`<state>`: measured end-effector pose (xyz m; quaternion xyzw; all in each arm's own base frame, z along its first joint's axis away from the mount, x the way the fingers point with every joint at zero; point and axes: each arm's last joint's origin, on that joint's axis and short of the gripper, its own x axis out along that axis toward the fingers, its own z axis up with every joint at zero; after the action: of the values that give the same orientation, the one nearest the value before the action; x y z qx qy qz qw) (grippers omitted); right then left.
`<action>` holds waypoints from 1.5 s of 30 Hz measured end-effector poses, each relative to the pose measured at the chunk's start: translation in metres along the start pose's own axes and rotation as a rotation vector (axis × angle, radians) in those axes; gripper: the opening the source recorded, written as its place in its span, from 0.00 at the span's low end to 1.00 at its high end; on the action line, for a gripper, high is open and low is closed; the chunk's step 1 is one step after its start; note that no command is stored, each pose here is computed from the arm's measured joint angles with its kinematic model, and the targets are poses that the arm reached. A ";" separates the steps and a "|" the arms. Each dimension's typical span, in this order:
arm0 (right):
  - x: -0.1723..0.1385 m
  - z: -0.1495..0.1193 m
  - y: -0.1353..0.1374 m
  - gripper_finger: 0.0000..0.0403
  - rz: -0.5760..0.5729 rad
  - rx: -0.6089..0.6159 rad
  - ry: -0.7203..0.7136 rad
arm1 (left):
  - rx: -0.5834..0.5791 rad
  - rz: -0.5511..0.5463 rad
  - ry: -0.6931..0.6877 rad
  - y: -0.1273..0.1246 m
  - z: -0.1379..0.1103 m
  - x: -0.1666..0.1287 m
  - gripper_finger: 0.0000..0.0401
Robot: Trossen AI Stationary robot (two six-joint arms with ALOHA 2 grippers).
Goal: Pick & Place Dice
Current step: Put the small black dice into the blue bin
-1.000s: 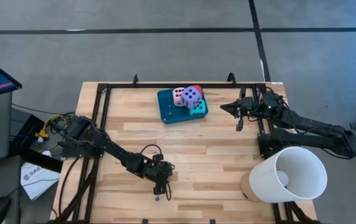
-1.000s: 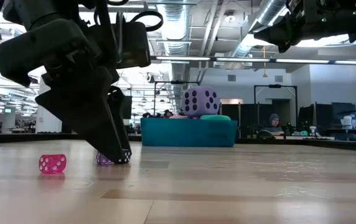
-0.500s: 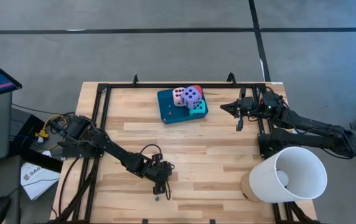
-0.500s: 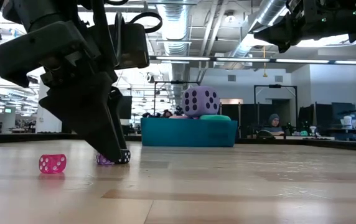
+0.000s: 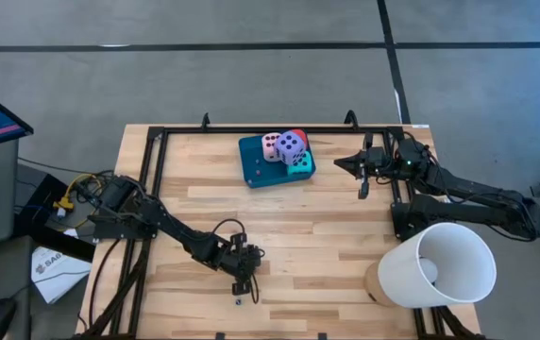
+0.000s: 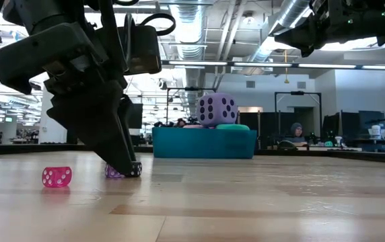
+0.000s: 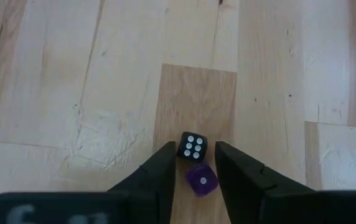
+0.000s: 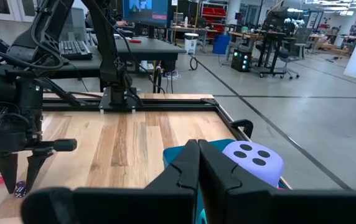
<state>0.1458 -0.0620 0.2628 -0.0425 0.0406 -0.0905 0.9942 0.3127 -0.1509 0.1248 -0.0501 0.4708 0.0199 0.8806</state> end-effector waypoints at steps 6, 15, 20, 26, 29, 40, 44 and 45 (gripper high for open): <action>0.000 0.000 0.000 0.00 0.000 0.000 0.000 | 0.000 -0.003 0.001 0.000 0.000 0.000 0.18; 0.000 0.000 0.000 0.00 0.000 0.000 0.000 | -0.003 -0.004 -0.003 0.000 0.001 0.000 0.12; 0.000 0.000 0.000 0.00 0.000 0.000 0.000 | -0.009 0.001 -0.003 0.003 0.002 0.000 0.14; 0.000 0.000 0.000 0.00 0.000 0.000 0.000 | -0.019 0.007 -0.005 0.006 0.004 0.001 0.11; 0.000 0.000 0.000 0.00 0.000 0.000 0.000 | -0.028 0.014 -0.007 0.009 0.005 0.002 0.11; 0.000 0.000 0.000 0.00 0.000 0.000 0.000 | -0.067 -0.020 -0.090 0.013 0.020 -0.008 0.12; 0.000 0.000 0.000 0.00 0.000 0.000 0.000 | -0.069 -0.018 -0.101 0.013 0.021 -0.008 0.11; 0.000 0.000 0.000 0.00 0.000 0.000 0.001 | -0.071 -0.012 -0.101 0.013 0.021 -0.008 0.11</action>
<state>0.1459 -0.0620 0.2627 -0.0424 0.0409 -0.0904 0.9942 0.3244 -0.1352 0.1423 -0.0829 0.4244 0.0336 0.9011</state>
